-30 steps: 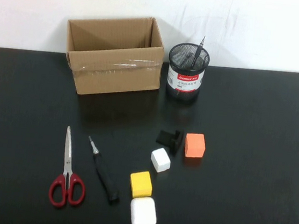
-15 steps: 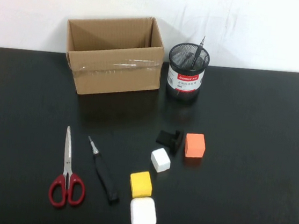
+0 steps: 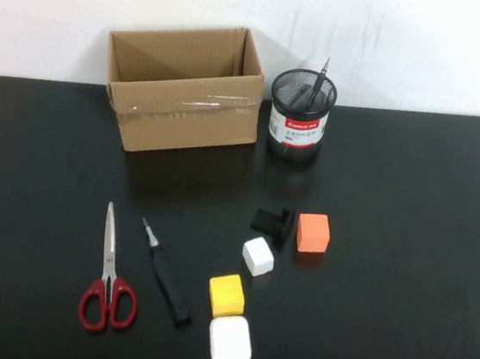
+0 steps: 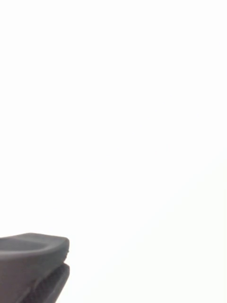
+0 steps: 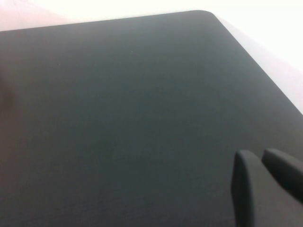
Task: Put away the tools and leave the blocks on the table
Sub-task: Pick up the black Screwdriver from the table
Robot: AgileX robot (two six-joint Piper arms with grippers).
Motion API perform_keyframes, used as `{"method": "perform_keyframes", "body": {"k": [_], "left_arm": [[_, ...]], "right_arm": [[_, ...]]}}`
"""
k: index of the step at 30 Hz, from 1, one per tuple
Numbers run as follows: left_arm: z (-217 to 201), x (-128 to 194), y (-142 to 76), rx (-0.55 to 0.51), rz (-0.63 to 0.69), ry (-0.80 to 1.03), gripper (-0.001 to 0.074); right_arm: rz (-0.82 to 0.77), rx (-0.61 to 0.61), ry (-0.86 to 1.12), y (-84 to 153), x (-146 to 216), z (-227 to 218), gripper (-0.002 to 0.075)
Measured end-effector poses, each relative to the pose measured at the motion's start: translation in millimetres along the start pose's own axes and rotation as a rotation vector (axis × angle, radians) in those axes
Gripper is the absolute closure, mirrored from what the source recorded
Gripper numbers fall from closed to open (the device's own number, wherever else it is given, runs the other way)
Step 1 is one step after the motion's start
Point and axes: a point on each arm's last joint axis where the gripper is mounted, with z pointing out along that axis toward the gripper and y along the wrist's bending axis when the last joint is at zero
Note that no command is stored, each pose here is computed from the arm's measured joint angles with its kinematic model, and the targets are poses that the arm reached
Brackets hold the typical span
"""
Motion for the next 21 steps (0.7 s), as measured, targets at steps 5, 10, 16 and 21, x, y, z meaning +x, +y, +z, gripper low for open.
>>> {"method": "perform_keyframes", "body": {"k": [5, 10, 16, 21], "left_arm": [[21.7, 9.4, 1.6, -0.029, -0.032, 0.147, 0.0735], [32.4, 35.8, 6.4, -0.079, -0.061, 0.373, 0.0735], [61.7, 83.9, 14.9, -0.205, -0.097, 0.885, 0.0735], [88.7, 114.3, 16.5, -0.266, -0.134, 1.258, 0.0735]], "right_arm": [[0.000, 0.000, 0.000, 0.0, 0.0, 0.0, 0.0734], [0.000, 0.000, 0.000, 0.0, 0.0, 0.0, 0.0734], [0.000, 0.000, 0.002, 0.0, 0.2, 0.0, 0.0733], [0.000, 0.000, 0.002, 0.0, 0.2, 0.0, 0.0734]]}}
